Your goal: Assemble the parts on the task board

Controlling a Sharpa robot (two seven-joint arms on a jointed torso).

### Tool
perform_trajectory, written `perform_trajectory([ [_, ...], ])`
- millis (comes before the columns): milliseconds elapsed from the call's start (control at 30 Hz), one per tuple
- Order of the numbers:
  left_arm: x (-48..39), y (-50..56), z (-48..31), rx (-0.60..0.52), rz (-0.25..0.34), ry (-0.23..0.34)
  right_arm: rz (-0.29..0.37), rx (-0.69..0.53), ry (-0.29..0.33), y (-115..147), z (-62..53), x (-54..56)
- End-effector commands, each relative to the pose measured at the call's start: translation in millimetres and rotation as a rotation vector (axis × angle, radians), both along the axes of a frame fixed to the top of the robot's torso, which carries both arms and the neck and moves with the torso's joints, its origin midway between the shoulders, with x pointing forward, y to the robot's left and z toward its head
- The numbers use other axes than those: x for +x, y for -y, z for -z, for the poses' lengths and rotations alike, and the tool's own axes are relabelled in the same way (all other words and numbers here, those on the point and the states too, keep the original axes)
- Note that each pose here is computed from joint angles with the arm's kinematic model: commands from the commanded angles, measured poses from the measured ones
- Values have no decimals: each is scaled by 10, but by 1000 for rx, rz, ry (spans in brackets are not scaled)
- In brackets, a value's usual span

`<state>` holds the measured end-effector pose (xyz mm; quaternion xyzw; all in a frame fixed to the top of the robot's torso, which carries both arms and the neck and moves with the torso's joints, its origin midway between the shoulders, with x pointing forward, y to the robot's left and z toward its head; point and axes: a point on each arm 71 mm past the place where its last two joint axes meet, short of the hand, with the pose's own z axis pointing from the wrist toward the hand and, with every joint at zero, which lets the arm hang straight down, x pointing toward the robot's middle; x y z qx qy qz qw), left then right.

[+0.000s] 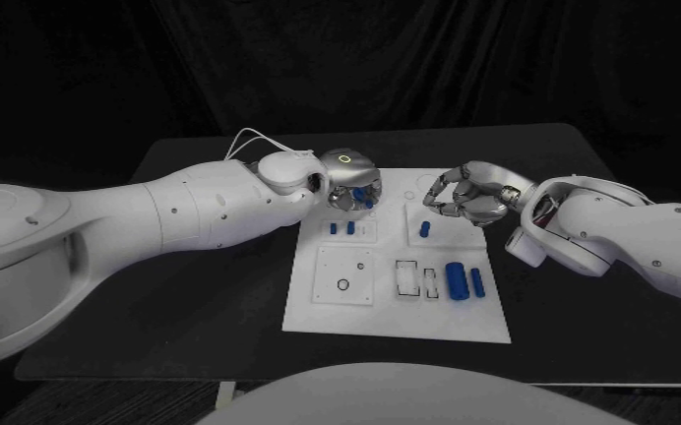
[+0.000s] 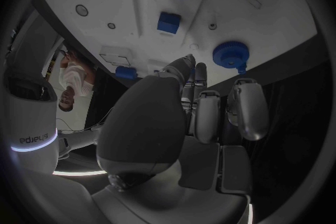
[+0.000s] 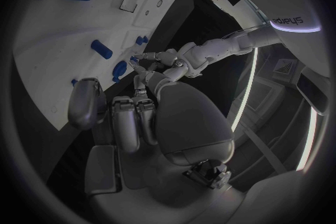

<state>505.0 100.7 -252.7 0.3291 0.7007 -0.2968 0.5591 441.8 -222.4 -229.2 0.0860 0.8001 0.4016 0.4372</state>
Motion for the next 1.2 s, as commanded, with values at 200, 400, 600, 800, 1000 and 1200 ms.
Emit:
perform_trajectory([
  [200, 33, -213, -177, -5, -25, 30, 8, -11, -6, 17, 13, -9],
  [400, 55, -357, -182, 19, -53, 17, 8, -14, -11, 25, 20, -8],
  [600, 77, -385, -160, 45, -61, -5, 4, -16, -18, 15, 38, -10],
  [800, 92, -395, -122, 73, -68, -32, 2, -17, -23, 10, 51, -15],
  [1000, 105, -425, -90, 89, -80, -47, 4, -20, -26, 22, 57, -14],
  [1200, 115, -416, -59, 94, -87, -51, 2, -21, -29, 17, 64, -11],
])
